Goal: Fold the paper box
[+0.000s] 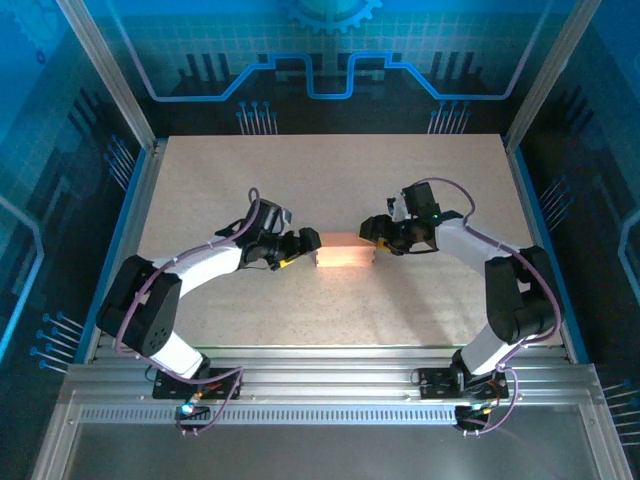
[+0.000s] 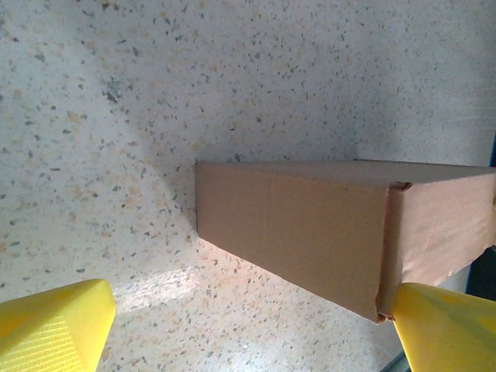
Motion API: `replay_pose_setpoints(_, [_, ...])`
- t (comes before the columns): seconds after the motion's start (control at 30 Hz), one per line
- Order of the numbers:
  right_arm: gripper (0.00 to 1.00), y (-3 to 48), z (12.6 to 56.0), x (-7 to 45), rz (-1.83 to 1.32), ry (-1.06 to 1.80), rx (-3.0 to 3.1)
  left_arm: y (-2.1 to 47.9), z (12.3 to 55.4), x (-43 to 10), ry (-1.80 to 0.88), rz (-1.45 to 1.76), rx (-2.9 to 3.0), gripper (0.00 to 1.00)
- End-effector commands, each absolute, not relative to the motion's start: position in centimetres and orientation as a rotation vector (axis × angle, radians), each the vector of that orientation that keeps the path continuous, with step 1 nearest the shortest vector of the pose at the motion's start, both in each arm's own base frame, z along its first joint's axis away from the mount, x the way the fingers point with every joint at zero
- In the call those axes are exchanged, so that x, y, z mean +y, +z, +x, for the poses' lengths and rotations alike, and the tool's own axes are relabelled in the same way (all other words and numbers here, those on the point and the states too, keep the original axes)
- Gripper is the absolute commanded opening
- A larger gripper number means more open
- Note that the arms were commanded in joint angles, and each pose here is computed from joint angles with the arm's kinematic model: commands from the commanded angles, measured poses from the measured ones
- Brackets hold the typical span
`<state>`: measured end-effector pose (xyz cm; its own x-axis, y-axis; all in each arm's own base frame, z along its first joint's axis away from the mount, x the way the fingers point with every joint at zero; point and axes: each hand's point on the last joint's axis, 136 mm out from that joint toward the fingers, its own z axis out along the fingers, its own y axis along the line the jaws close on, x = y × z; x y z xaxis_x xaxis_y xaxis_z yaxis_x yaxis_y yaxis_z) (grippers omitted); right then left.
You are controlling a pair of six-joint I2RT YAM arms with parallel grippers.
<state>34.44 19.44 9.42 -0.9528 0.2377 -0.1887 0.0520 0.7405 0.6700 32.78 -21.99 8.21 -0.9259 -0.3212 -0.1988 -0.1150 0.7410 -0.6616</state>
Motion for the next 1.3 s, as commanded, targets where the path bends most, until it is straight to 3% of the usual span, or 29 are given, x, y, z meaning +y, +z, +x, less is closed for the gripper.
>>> replay_pose_setpoints(0.0, [0.64,6.9,32.4,19.1,0.254,0.957,2.813,4.0,30.5,-20.2,-0.852,-0.431,2.781,0.95])
replay_pose_setpoints(0.13, [0.68,10.5,33.6,19.9,0.156,0.965,2.715,7.5,32.2,-21.2,-0.91,-0.331,2.705,0.99])
replay_pose_setpoints(0.3, [0.85,14.9,35.3,20.1,-0.07,0.879,2.564,12.9,34.5,-22.4,-0.968,-0.221,2.576,0.99])
replay_pose_setpoints(0.5, [0.92,18.4,35.7,19.8,-0.627,0.627,2.322,16.5,35.5,-21.3,-0.926,-0.195,2.447,0.99])
replay_pose_setpoints(0.73, [0.96,15.8,31.2,22.5,-1.469,0.478,2.09,15.3,34.3,-17.4,-0.845,-0.297,2.446,0.99])
replay_pose_setpoints(1.13, [0.89,10.7,33.5,23.5,-1.81,0.38,2.19,13.1,32.0,-13.8,-0.772,-0.415,2.502,0.99])
replay_pose_setpoints(1.17, [0.87,10.6,33.6,23.6,-1.814,0.385,2.195,13.1,32.0,-13.7,-0.77,-0.42,2.501,0.99])
replay_pose_setpoints(1.23, [0.66,10.5,34.0,23.8,-1.81,0.404,2.215,12.9,31.8,-13.5,-0.766,-0.428,2.507,0.99])
replay_pose_setpoints(1.27, [0.62,10.7,34.1,24.0,-1.808,0.425,2.219,12.9,31.8,-13.4,-0.764,-0.427,2.51,0.99])
